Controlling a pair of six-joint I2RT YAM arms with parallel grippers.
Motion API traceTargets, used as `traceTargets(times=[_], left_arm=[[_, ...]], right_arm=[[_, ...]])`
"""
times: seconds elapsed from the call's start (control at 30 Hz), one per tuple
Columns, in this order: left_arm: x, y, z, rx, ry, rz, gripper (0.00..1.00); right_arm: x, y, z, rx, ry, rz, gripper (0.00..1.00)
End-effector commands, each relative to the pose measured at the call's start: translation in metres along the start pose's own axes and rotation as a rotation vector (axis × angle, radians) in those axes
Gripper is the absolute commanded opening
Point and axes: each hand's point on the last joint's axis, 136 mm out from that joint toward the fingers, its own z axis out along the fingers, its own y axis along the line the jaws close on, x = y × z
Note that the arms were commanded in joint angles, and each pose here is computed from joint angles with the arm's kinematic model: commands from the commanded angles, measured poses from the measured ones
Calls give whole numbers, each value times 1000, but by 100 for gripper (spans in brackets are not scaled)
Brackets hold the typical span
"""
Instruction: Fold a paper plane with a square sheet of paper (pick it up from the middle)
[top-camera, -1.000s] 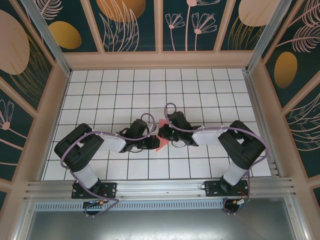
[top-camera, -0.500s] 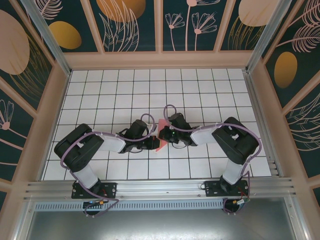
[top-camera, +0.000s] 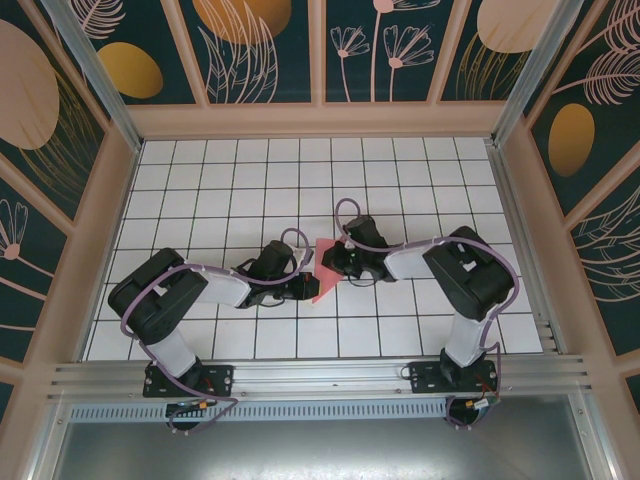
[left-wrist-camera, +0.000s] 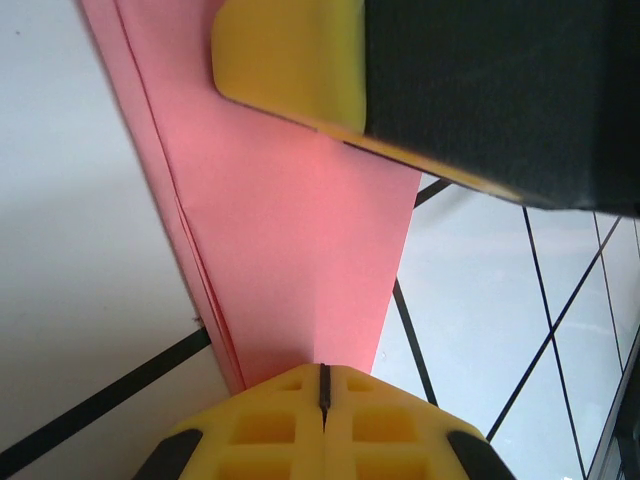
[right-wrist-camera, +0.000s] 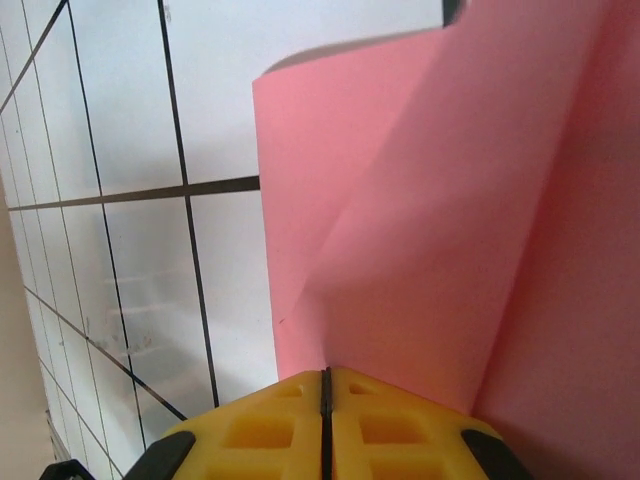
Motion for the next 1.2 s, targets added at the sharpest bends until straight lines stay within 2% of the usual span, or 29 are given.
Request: traceTargets(times=[0.0, 0.4, 0.6, 0.73, 0.9, 0.97, 1.07, 1.17], left_arm=[[82, 85, -11, -313, 226, -114, 0], [84, 85, -12, -312, 231, -112, 0], [75, 79, -15, -303, 196, -110, 0], [43, 52, -31, -259, 77, -94, 0], [-6, 3, -61, -166, -98, -47, 0], [-20, -16, -70, -117, -138, -29, 3], [-28, -39, -72, -30, -136, -14, 8], [-24, -52, -62, 51, -80, -31, 10]], right_arm=[[-39, -39, -1, 135, -124, 0, 12], [-70, -53, -5, 151, -154, 28, 13], [-63, -48, -3, 128, -127, 32, 13], [-47, -45, -1, 111, -104, 44, 14], [-20, -26, -3, 87, -99, 41, 13], [-11, -23, -5, 97, -103, 57, 13], [2, -15, -5, 89, -104, 91, 13], [19, -15, -3, 97, -99, 144, 14]])
